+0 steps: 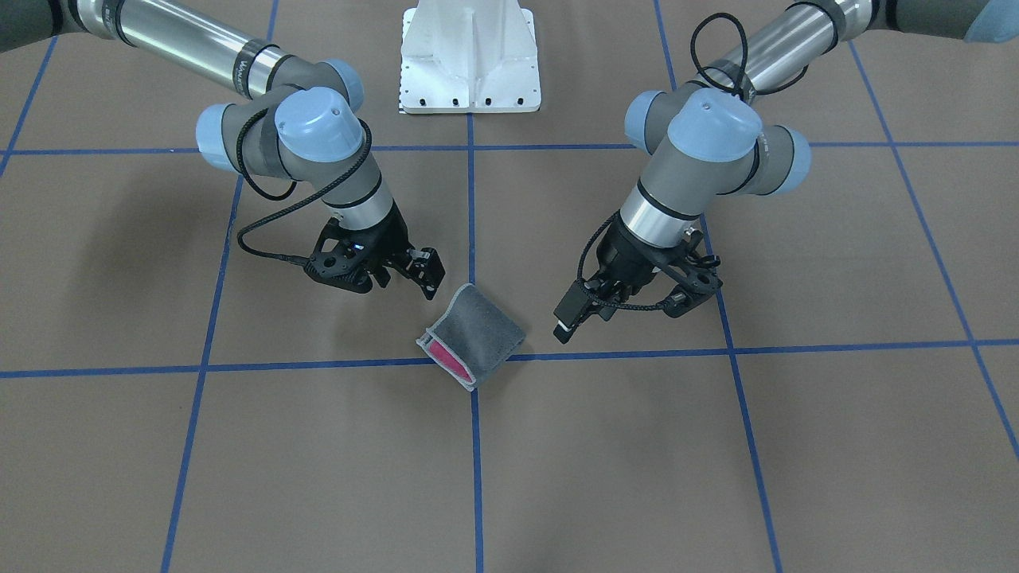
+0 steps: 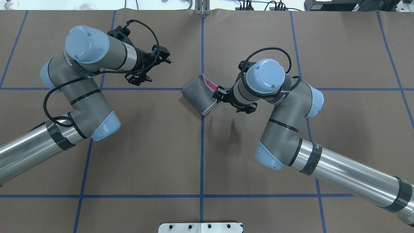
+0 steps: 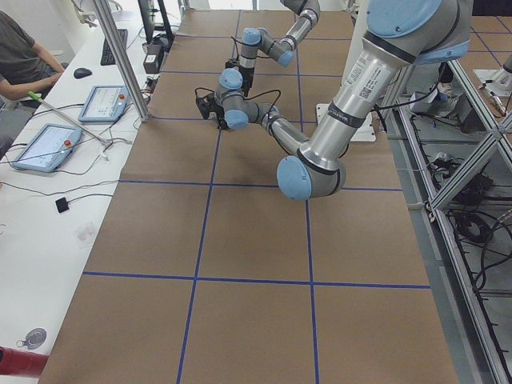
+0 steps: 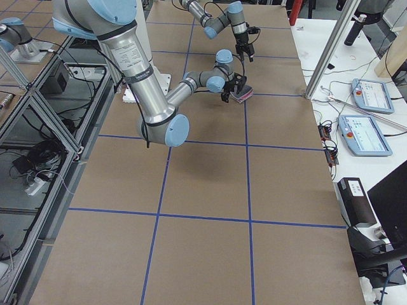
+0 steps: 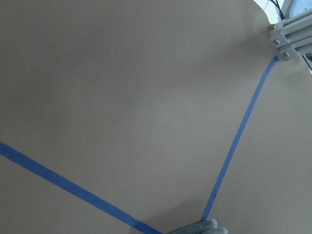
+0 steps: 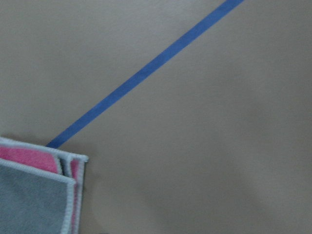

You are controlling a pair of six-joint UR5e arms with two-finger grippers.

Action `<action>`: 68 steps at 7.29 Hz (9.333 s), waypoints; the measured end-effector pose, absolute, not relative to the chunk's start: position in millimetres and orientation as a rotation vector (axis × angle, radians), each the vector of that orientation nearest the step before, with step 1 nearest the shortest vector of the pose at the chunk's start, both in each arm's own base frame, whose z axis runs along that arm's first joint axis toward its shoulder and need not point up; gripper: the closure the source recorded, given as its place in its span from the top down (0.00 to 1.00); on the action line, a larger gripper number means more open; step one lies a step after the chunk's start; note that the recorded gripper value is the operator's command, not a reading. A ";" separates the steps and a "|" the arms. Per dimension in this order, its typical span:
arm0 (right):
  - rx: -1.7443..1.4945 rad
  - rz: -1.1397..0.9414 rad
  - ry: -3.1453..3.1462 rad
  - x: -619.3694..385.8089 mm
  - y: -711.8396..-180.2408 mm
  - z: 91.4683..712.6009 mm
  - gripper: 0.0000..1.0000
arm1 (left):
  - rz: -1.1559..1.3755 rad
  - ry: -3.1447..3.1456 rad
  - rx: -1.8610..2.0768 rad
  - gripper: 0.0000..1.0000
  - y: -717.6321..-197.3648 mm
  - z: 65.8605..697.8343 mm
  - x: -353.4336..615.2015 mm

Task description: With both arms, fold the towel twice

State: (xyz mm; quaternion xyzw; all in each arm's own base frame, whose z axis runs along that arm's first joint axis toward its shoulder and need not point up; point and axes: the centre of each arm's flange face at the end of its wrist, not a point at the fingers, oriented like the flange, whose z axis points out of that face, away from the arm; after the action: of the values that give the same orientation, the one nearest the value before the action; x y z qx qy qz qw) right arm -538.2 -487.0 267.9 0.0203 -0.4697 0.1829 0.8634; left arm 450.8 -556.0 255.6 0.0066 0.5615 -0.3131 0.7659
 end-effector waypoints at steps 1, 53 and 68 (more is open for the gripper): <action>0.112 0.297 -0.989 -543.4 -492.9 268.4 0.67 | -0.681 1.219 0.015 1.00 -554.9 257.6 449.2; 0.049 0.181 -1.111 -377.2 -565.0 326.6 1.00 | -0.683 1.432 0.171 1.00 -529.8 246.9 602.7; 0.164 0.228 -0.921 -150.1 -541.5 507.4 1.00 | -0.281 0.952 0.192 1.00 -461.5 325.3 318.3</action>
State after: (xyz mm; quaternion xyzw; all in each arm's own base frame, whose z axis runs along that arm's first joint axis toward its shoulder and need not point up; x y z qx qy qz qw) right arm -150.1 -541.5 507.4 0.0788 -0.4430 0.1094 0.8863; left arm 318.3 -461.5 325.3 0.0920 0.4558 -0.1345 0.8750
